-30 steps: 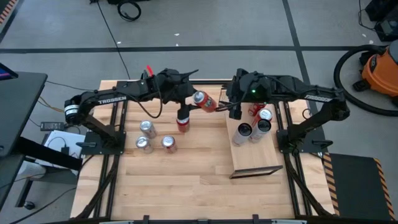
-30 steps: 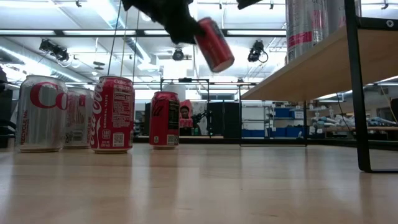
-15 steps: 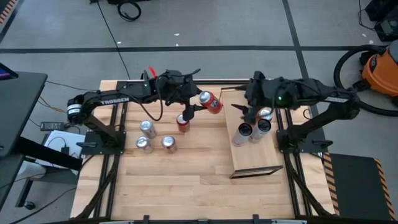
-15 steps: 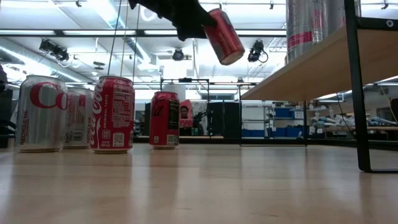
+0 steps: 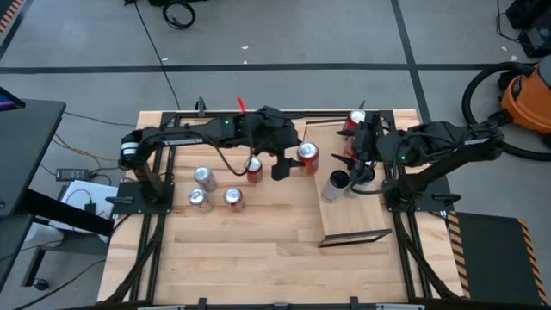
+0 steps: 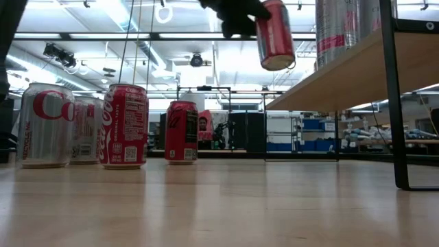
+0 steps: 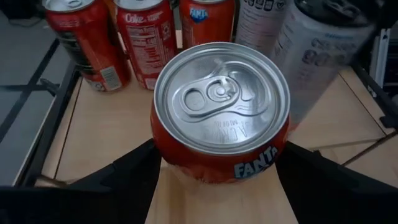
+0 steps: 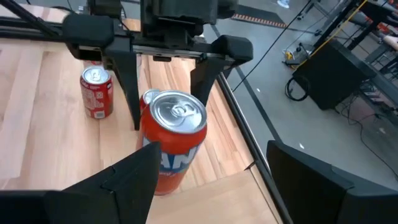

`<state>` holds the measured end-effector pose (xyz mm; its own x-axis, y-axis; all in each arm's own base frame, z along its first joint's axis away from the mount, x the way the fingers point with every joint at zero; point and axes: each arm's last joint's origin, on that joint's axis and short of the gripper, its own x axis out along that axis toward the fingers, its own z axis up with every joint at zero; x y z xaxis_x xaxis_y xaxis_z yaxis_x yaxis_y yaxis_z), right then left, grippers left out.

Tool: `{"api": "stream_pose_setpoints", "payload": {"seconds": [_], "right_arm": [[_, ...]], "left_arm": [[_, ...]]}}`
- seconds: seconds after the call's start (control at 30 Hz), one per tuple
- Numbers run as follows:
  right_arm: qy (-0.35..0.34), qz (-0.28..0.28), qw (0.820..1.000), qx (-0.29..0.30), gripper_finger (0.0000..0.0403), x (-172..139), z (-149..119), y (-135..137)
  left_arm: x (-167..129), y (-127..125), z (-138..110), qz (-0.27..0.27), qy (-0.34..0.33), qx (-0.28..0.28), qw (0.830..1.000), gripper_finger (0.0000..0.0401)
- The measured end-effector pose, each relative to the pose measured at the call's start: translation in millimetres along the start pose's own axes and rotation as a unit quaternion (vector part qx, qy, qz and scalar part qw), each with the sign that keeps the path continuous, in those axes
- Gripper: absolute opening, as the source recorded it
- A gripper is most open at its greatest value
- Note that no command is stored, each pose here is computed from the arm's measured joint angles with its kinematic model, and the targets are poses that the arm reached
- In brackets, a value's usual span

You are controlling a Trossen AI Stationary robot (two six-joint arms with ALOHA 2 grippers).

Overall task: Place canned beverage on shelf
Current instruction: Put the red soda can on the shelf aligned with the other red soda can

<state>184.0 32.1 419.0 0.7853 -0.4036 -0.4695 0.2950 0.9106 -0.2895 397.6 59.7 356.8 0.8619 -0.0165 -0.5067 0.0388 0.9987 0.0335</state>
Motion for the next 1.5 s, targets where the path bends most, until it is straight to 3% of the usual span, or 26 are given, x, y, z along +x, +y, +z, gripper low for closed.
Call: {"api": "stream_pose_setpoints", "payload": {"seconds": [0.17,0.43,0.9,1.07,1.5], "right_arm": [[-0.010,-0.005,1.000,-0.004,0.0302,-7.0,-1.7,0.9],[-0.024,-0.013,0.999,-0.016,0.0302,-20.1,-5.0,1.5],[-0.031,-0.019,0.999,-0.014,0.0302,-26.7,-7.0,3.1],[-0.029,-0.021,0.999,-0.012,0.0302,-26.5,-7.5,3.2],[-0.026,-0.021,0.999,-0.011,0.0302,-26.6,-8.3,3.2]], "left_arm": [[13.9,-1.4,14.3,-0.005,0.013,-0.005,1.000,0.0302],[28.5,-2.6,16.6,-0.008,0.006,-0.003,1.000,0.0302],[58.0,-20.4,9.0,-0.028,0.002,0.039,0.999,0.0302],[70.2,-19.6,5.7,-0.012,-0.004,0.043,0.999,0.0301],[73.9,-17.2,0.1,-0.001,0.018,0.041,0.999,0.0267]]}}
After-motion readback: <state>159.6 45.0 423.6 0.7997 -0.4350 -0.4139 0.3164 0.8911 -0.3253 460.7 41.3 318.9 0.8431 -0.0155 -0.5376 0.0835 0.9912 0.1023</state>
